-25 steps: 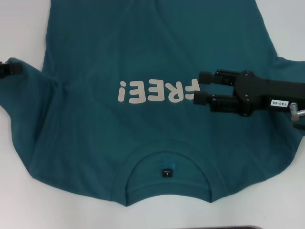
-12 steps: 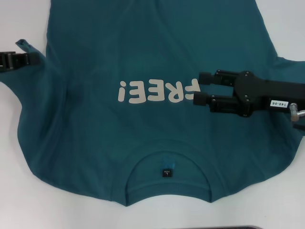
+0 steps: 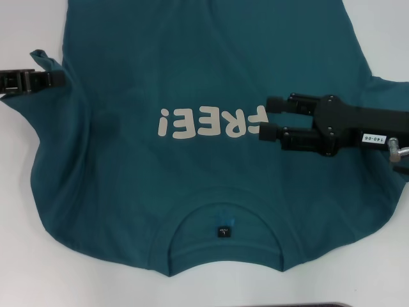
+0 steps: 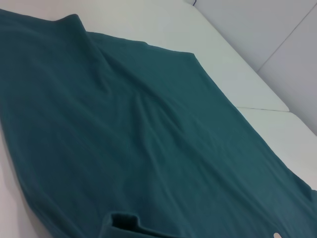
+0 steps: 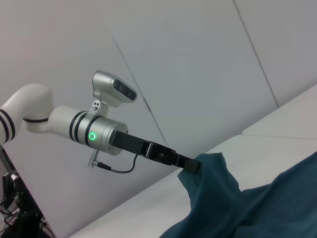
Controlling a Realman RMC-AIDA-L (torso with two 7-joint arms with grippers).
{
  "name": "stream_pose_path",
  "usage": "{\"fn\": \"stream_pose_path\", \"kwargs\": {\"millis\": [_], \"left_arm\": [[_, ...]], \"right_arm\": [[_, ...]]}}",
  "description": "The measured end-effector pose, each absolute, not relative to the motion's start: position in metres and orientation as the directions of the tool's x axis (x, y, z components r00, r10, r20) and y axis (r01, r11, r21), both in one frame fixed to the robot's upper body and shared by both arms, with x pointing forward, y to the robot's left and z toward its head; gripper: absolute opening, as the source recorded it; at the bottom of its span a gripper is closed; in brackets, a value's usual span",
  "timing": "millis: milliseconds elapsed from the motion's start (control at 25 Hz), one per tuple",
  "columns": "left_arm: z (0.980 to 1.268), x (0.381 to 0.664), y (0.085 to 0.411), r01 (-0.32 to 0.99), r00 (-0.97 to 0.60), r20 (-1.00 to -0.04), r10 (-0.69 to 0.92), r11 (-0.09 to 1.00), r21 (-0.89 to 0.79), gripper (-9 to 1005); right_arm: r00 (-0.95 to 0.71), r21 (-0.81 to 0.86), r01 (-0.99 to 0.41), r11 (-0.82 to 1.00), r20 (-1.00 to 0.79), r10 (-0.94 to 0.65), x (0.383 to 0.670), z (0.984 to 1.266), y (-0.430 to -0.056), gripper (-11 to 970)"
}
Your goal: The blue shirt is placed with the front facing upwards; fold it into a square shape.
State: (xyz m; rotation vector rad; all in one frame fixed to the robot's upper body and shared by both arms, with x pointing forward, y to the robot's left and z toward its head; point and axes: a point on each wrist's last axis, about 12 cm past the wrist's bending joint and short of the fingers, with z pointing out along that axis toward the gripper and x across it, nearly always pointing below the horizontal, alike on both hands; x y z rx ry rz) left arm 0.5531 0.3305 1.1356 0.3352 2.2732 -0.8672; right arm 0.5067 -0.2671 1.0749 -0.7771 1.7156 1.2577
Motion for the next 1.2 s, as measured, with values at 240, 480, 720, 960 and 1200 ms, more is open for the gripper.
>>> {"fn": "stream_pose_path", "kwargs": {"millis": [240,480,720,960,1200], "left_arm": [[1.13,0.554,0.326,0.438,-0.749,-0.662,-0.016,0.737,-0.515,4],[1.123,0.558,0.314,0.437,-0.773,-0.634,-0.025,0.704,-0.56,52],[1.12,0.561,0.306,0.439,-0.776,-0.63,-0.03,0.692,-0.574,293],[1.119,0.561,0.308,0.434,-0.77,-0.637,-0.033,0.705,-0.56,426],[1.112,0.557,0.326,0.382,-0.756,-0.652,-0.064,0.766,-0.518,611]], "right_arm": [[-0.447,0.426,-0.853,0.302,-0.895,0.001,0.507,1.075,-0.267,771],[-0.448,0.427,-0.852,0.303,-0.894,0.001,0.506,1.075,-0.268,771],[-0.447,0.426,-0.853,0.301,-0.895,0.001,0.507,1.075,-0.267,771],[-0.446,0.426,-0.853,0.301,-0.895,0.001,0.507,1.075,-0.267,771],[-0.445,0.425,-0.853,0.302,-0.895,0.001,0.508,1.075,-0.267,771]]}}
